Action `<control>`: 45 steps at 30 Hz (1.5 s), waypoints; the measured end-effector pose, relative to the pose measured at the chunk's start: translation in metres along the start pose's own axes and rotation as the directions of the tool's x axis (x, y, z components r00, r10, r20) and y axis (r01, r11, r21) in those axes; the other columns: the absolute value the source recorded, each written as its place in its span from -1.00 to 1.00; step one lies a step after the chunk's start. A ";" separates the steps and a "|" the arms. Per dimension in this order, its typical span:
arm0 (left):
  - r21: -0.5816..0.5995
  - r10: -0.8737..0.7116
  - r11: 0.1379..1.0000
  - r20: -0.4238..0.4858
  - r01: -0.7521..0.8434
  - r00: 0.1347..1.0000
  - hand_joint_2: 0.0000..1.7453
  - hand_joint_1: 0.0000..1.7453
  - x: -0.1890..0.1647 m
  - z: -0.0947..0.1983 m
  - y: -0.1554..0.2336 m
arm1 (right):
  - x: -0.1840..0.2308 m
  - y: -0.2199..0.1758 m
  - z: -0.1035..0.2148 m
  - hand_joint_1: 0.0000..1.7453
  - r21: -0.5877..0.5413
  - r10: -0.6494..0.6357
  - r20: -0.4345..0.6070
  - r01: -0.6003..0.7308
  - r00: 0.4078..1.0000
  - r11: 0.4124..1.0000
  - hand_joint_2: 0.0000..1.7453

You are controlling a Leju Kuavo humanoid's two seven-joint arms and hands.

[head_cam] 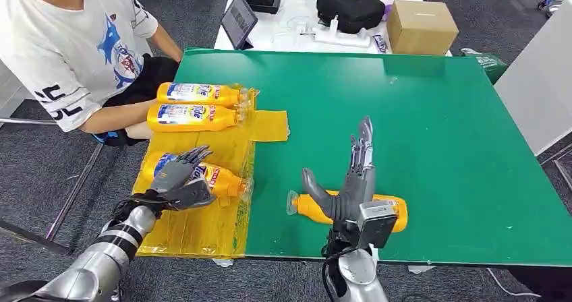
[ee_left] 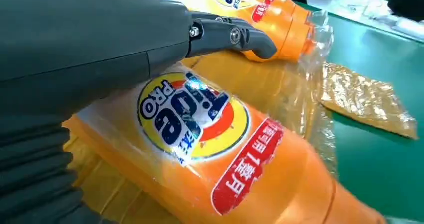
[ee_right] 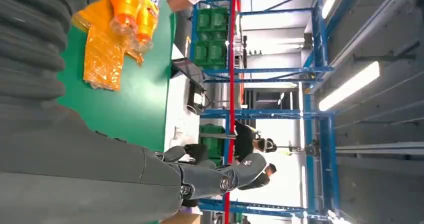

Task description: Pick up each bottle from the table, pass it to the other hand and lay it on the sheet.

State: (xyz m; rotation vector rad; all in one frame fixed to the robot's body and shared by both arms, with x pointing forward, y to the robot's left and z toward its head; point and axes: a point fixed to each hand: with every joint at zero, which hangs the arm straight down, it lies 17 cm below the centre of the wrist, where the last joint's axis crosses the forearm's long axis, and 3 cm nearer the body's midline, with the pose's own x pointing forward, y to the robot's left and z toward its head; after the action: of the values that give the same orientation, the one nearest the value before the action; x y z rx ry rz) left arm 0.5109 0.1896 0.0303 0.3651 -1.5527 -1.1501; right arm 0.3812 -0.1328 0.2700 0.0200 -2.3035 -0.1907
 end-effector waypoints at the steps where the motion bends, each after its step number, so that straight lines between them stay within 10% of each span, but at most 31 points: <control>1: -0.001 0.011 1.000 0.002 -0.011 1.000 -1.00 -1.00 0.000 0.001 0.000 | -0.001 0.000 0.001 -1.00 0.000 -0.002 -0.005 0.002 1.000 1.000 1.00; 9: 0.147 0.276 0.948 0.061 -0.283 0.959 -1.00 -1.00 0.018 0.006 0.015 | -0.013 0.002 0.006 -1.00 0.013 0.017 -0.032 -0.017 0.999 1.000 1.00; 10: 0.153 0.282 0.945 0.064 -0.289 0.957 1.00 -1.00 0.019 0.007 0.014 | -0.014 0.003 0.007 -1.00 0.014 0.018 -0.036 -0.017 0.999 1.000 1.00; 13: 0.287 0.363 0.877 0.130 -0.385 0.923 1.00 -1.00 0.026 0.012 0.038 | -0.021 0.009 0.010 -1.00 0.052 0.056 -0.058 -0.053 0.997 0.997 1.00; 18: 0.687 0.410 0.517 0.325 -0.510 0.852 1.00 -1.00 0.041 0.057 0.135 | -0.069 0.030 0.038 -1.00 0.322 0.325 -0.164 -0.261 0.931 0.910 1.00; 25: 0.839 0.267 0.328 0.358 -0.434 0.895 1.00 -1.00 0.071 0.118 0.182 | -0.113 0.005 0.071 -1.00 0.532 0.575 -0.154 -0.423 0.804 0.734 1.00; 33: 0.760 0.372 0.297 0.466 -0.579 0.803 1.00 -1.00 0.097 0.136 0.150 | -0.131 -0.064 0.097 -1.00 0.669 0.770 -0.093 -0.533 0.631 0.518 1.00; 45: 0.652 0.483 0.377 0.468 -0.658 0.741 1.00 -1.00 0.119 0.115 0.095 | -0.138 -0.120 0.124 -1.00 0.769 0.853 -0.089 -0.509 0.515 0.387 1.00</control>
State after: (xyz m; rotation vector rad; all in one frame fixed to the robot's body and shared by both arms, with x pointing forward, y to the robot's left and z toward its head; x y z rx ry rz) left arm 0.4017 0.2005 0.1865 0.2280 -2.0955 0.1530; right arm 0.3774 -0.2247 0.0691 -0.5240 -1.5408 1.0188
